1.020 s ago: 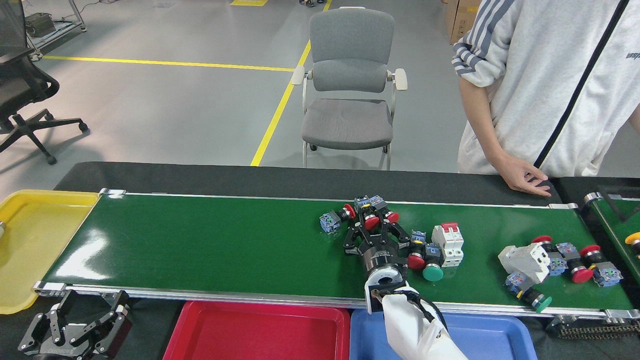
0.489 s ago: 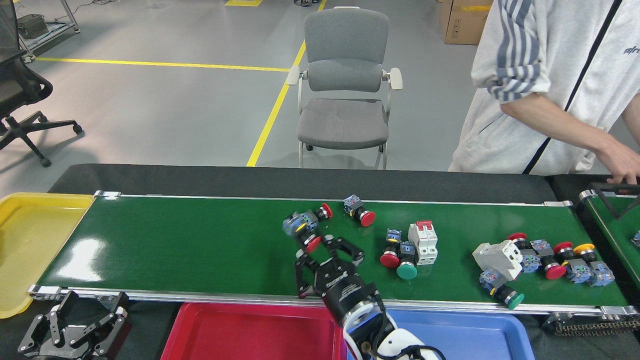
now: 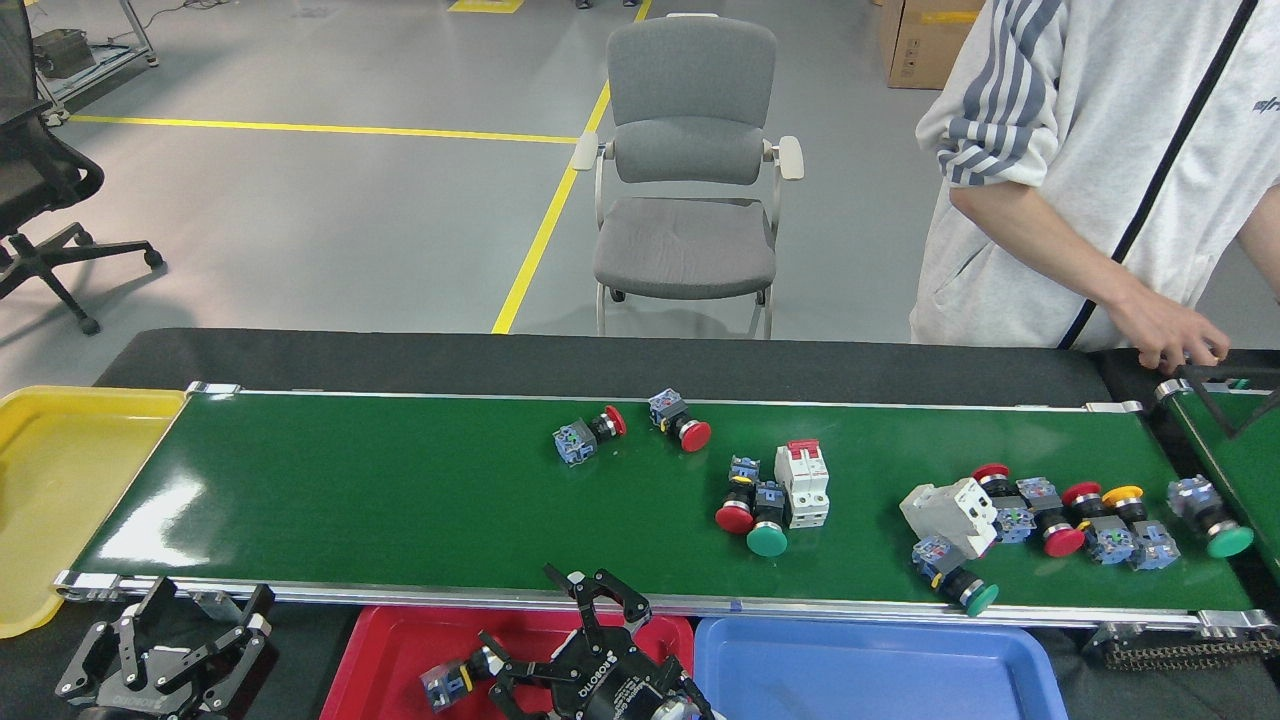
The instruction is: Pick switch part from conveyor to tray
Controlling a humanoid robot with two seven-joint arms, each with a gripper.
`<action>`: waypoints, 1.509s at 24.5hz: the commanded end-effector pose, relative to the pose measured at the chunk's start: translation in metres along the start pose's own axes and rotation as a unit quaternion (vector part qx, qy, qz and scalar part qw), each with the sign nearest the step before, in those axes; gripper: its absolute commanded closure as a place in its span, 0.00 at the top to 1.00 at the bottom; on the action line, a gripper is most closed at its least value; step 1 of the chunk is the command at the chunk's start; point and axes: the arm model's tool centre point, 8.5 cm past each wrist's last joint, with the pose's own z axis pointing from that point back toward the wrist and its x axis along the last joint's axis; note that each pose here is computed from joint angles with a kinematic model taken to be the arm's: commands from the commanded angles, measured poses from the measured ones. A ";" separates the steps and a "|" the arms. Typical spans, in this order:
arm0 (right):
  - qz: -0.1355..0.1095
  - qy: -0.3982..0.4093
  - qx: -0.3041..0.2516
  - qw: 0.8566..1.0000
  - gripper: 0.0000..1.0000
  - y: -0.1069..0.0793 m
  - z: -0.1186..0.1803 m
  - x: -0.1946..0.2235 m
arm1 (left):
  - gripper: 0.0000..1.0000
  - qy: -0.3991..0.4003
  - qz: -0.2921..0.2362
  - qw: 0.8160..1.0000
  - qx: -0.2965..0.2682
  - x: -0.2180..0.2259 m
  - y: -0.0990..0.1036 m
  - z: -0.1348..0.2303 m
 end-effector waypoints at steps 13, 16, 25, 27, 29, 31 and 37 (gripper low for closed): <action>-0.090 0.221 -0.043 0.970 0.98 -0.011 0.056 -0.070 | 1.00 -0.046 -0.046 0.998 -0.013 -0.013 -0.001 -0.032; -0.084 0.225 -0.031 0.970 0.98 -0.003 0.063 -0.065 | 1.00 -0.020 -0.025 0.999 -0.044 -0.032 -0.024 -0.043; -0.056 0.226 0.007 0.973 0.97 0.016 0.069 -0.060 | 1.00 0.028 -0.020 0.995 -0.089 -0.088 -0.037 -0.062; -0.057 0.224 0.015 0.973 0.97 0.020 0.068 -0.059 | 1.00 0.025 -0.018 0.995 -0.098 -0.086 -0.043 -0.062; -0.057 0.218 0.019 0.974 0.97 0.021 0.065 -0.057 | 1.00 0.026 -0.012 0.994 -0.102 -0.087 -0.045 -0.071; -0.053 0.212 0.023 0.976 0.97 0.021 0.058 -0.057 | 1.00 0.031 -0.005 0.993 -0.110 -0.090 -0.049 -0.078; -0.046 0.181 0.031 0.982 0.97 0.017 0.035 -0.042 | 0.69 0.048 0.015 0.992 -0.118 -0.101 -0.053 -0.088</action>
